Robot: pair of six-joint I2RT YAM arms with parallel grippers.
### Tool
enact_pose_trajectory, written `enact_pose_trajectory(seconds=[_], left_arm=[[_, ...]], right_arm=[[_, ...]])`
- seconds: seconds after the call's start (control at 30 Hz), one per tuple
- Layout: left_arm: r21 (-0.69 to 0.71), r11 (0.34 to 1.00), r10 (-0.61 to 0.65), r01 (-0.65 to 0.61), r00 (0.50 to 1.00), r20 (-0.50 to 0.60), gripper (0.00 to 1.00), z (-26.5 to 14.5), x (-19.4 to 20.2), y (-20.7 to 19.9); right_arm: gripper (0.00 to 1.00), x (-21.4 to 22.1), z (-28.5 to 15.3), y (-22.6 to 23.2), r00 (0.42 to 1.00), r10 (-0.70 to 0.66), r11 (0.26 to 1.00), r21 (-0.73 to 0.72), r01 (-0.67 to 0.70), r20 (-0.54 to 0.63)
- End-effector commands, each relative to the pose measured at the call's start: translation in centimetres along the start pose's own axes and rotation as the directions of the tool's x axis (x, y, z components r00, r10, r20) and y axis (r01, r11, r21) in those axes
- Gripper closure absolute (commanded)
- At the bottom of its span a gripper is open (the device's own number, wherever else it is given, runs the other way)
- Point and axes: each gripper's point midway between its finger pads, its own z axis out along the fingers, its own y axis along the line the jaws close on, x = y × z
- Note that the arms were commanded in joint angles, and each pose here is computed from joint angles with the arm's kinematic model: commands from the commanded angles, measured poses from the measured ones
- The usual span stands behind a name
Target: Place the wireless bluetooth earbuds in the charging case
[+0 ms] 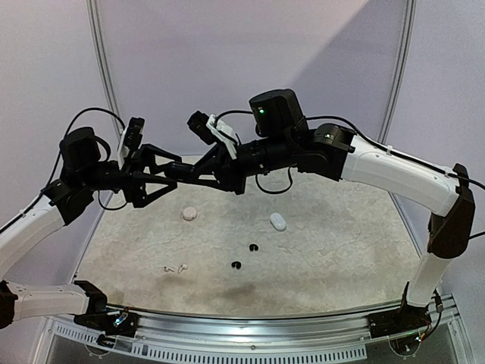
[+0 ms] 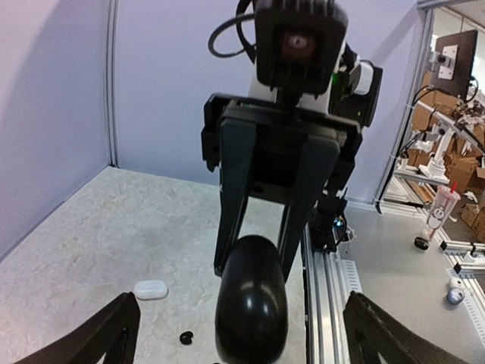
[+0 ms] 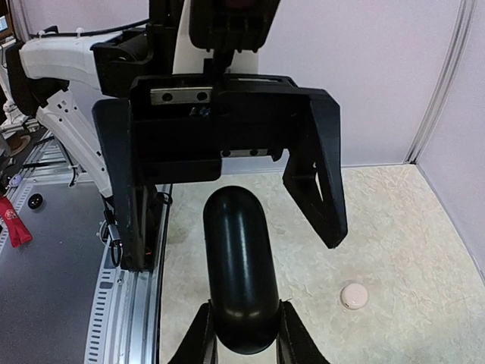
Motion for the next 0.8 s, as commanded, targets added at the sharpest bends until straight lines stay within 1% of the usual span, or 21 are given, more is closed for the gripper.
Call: enact_pose_trajectory(seconds=[0.0, 0.07, 0.13, 0.2, 0.33, 0.43, 0.5, 0.6, 0.67, 0.77], left_arm=[[0.011, 1.0, -0.024, 0.026, 0.993, -0.113, 0.01, -0.3, 3.5, -0.7], [-0.007, 0.999, 0.04, -0.041, 0.991, -0.128, 0.01, -0.7, 3.9, -0.8], [-0.045, 0.995, 0.081, -0.087, 0.988, -0.129, 0.01, -0.9, 3.8, -0.4], [-0.072, 0.992, 0.091, -0.1, 0.988, -0.127, 0.01, -0.9, 3.6, 0.1], [-0.052, 0.993, 0.1, -0.109, 0.985, -0.142, 0.01, -0.9, 4.4, -0.2], [-0.055, 0.994, 0.088, -0.096, 0.987, -0.131, 0.01, -0.8, 4.1, -0.5], [-0.064, 0.994, 0.086, -0.094, 0.988, -0.125, 0.03, -0.5, 3.5, -0.7], [-0.083, 0.99, 0.102, -0.112, 0.988, -0.118, 0.06, 0.1, 3.1, -0.2], [-0.065, 0.99, 0.115, -0.122, 0.988, -0.101, 0.08, 0.6, 2.9, -0.3], [-0.065, 0.987, 0.142, -0.147, 0.988, -0.066, 0.15, 0.8, 2.4, -0.7]], right_arm=[[1.0, -0.5, -2.3, -0.7, 1.0, -0.024, 0.999, 0.031, 0.024, -0.007], [1.0, -0.9, -2.9, -1.0, 1.0, -0.011, 1.0, 0.022, 0.011, 0.001], [1.0, -0.4, -3.2, -1.0, 1.0, -0.005, 1.0, 0.018, 0.006, -0.025], [1.0, 0.3, -3.5, -0.6, 0.998, -0.026, 1.0, 0.003, 0.026, -0.052], [1.0, 1.1, -4.5, 0.0, 0.993, -0.082, 0.996, -0.031, 0.079, -0.085], [1.0, 0.2, -5.3, 0.2, 0.99, -0.126, 0.992, -0.031, 0.124, -0.064], [1.0, -0.6, -5.9, 0.1, 0.99, -0.132, 0.991, -0.023, 0.131, -0.056], [1.0, -0.6, -5.9, -0.2, 0.99, -0.123, 0.992, -0.012, 0.122, -0.063], [1.0, 0.0, -5.8, -0.2, 0.993, -0.087, 0.996, -0.012, 0.086, -0.074], [1.0, 0.3, -5.6, 0.1, 0.995, -0.07, 0.998, -0.011, 0.07, -0.071]])
